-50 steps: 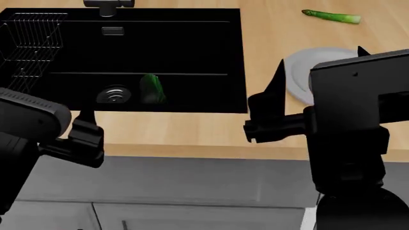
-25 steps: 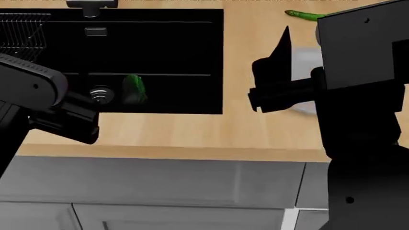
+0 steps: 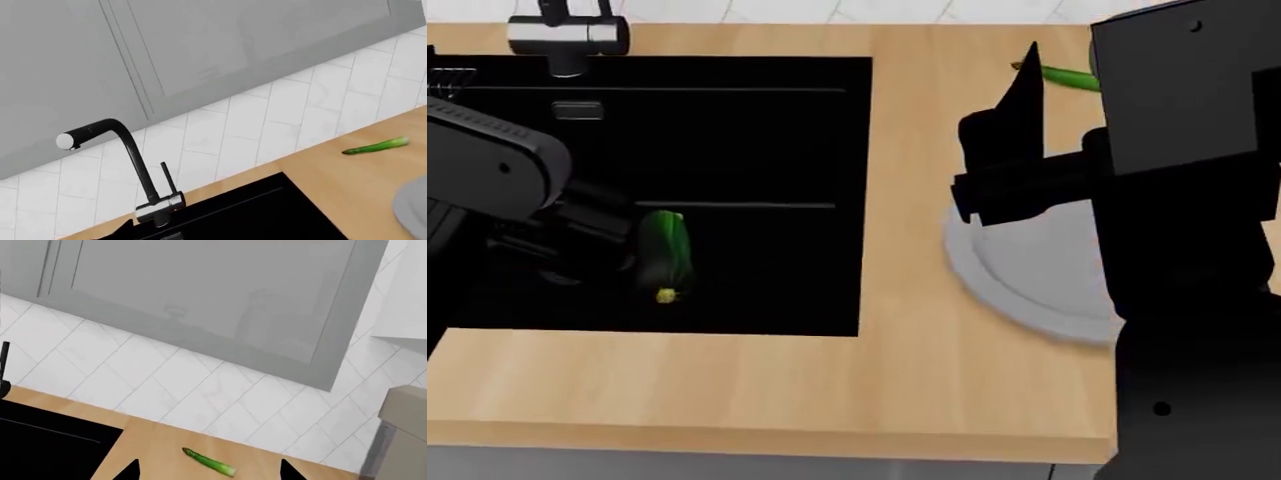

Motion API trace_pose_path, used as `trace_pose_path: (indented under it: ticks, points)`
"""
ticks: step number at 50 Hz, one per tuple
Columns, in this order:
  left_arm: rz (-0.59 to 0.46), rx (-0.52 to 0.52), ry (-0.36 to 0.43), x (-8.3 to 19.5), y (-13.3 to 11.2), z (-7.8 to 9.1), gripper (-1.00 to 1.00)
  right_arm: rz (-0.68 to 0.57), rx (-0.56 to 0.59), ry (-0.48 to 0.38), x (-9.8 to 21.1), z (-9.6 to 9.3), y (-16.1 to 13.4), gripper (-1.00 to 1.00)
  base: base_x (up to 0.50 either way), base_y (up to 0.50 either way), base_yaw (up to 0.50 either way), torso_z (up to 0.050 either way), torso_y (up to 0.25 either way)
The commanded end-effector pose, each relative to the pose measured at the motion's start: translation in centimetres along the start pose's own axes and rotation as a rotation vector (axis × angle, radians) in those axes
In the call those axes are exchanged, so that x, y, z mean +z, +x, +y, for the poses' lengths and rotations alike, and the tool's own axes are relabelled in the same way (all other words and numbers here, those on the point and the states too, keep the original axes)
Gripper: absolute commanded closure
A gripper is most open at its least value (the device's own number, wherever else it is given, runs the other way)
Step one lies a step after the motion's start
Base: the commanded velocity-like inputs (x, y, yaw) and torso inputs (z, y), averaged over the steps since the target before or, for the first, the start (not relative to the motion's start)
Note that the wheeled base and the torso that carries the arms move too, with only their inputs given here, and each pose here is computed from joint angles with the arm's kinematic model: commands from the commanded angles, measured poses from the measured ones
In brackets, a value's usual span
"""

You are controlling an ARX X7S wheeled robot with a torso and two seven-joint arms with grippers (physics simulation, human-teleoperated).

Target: Pick the zucchini from the sink and place it on the plate located on the counter

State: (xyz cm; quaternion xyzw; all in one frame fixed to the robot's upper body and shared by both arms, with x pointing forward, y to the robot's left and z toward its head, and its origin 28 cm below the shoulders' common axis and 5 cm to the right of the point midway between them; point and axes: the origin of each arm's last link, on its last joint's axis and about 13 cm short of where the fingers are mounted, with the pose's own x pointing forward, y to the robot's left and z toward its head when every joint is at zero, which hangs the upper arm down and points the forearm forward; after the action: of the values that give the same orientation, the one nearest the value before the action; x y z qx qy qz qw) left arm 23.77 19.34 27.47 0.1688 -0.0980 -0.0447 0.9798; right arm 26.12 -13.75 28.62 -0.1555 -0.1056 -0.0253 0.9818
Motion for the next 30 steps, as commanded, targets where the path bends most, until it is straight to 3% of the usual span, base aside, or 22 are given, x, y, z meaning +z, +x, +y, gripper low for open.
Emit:
trace_pose_path:
  ticks: [1,17,26,30]
  points:
    - [-0.018,-0.007,-0.027,-1.41,0.4,-0.48,-1.0,0.001,0.01,0.005,-1.53,1.02,0.07,-1.0,0.45,-0.26,0.0,0.0,0.0]
    - [-0.019,0.0,-0.026,-1.27,0.36,-0.37,-1.0,-0.005,0.013,-0.005,-1.41,1.1,0.03,-1.0,0.45,-0.27,0.0,0.0,0.001]
    - [-0.008,0.011,-0.025,-1.47,0.32,-0.3,-1.0,-0.004,0.011,-0.009,-1.42,1.14,0.07,-1.0,0.44,-0.05,0.0,0.0,0.0]
    - [0.003,0.024,-0.048,-1.47,0.25,-0.11,-1.0,-0.01,0.011,-0.005,-1.22,1.12,-0.02,-1.0,0.0,0.0,0.0,0.0,0.003]
